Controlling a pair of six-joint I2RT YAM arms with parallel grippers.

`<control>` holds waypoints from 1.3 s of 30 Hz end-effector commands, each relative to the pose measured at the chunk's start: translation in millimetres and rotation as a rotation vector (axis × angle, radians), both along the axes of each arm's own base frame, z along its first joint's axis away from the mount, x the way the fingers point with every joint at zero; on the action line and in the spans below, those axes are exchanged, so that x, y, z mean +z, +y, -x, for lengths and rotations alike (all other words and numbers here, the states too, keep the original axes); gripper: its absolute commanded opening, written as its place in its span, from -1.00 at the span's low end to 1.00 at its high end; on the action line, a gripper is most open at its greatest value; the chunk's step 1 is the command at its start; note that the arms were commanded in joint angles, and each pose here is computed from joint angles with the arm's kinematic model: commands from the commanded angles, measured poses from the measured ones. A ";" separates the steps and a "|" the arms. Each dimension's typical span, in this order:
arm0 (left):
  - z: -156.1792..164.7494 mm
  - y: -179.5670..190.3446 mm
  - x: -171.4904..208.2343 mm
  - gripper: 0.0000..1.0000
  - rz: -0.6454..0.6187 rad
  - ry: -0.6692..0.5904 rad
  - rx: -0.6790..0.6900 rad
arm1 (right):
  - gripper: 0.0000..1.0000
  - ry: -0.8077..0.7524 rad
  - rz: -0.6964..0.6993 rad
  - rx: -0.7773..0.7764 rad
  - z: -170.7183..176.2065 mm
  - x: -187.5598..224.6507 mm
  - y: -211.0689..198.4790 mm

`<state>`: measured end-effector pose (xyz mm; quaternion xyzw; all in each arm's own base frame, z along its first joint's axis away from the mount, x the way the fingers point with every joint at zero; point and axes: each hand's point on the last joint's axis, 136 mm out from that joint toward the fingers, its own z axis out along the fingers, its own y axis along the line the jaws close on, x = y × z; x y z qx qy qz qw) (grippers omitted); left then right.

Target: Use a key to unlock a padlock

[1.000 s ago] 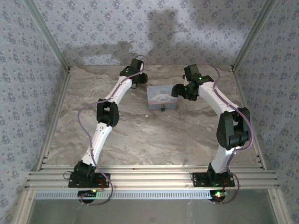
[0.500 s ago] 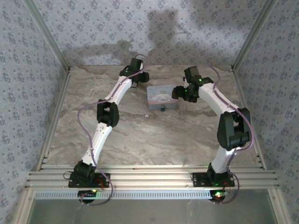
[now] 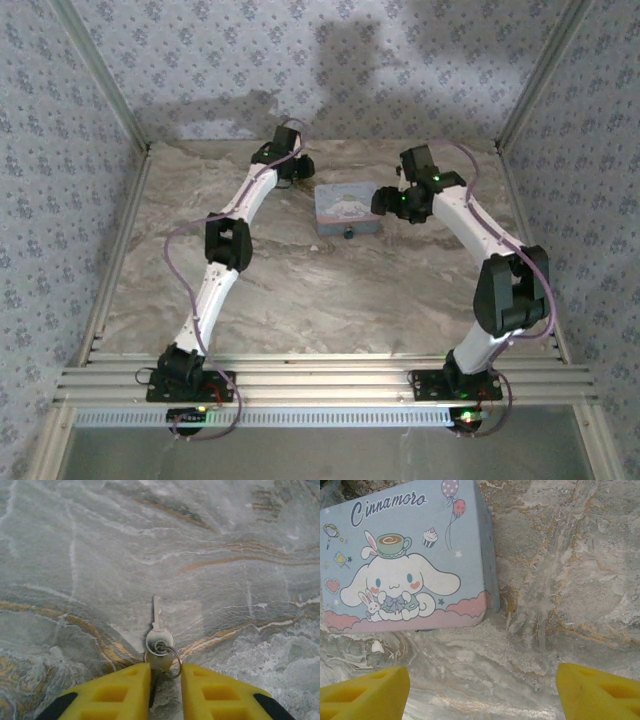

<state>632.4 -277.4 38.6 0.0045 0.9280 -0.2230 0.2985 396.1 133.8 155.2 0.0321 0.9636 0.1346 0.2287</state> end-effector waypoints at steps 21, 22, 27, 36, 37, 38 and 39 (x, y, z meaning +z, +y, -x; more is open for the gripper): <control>151.0 89.1 -2.4 -0.73 -0.145 0.230 0.031 | 0.54 -0.079 -0.064 -0.042 25.9 31.1 7.5; 158.2 93.5 3.9 -0.68 -0.141 0.226 0.029 | 0.54 -0.079 -0.071 -0.038 26.1 30.5 12.1; 180.6 114.8 60.2 -0.31 -0.130 0.152 0.019 | 0.53 -0.091 -0.080 0.000 30.4 32.0 37.6; 203.7 143.7 64.6 -0.08 -0.114 0.205 0.085 | 0.53 -0.067 -0.060 0.049 50.6 19.5 63.0; 205.5 143.7 59.8 -0.08 -0.116 0.220 0.082 | 0.53 -0.065 -0.060 0.050 52.3 17.8 64.0; 207.2 142.4 54.9 -0.08 -0.115 0.238 0.078 | 0.53 -0.058 -0.058 0.058 55.4 14.7 66.6; 208.4 141.0 49.2 -0.08 -0.111 0.255 0.074 | 0.53 -0.050 -0.054 0.062 58.0 11.5 68.1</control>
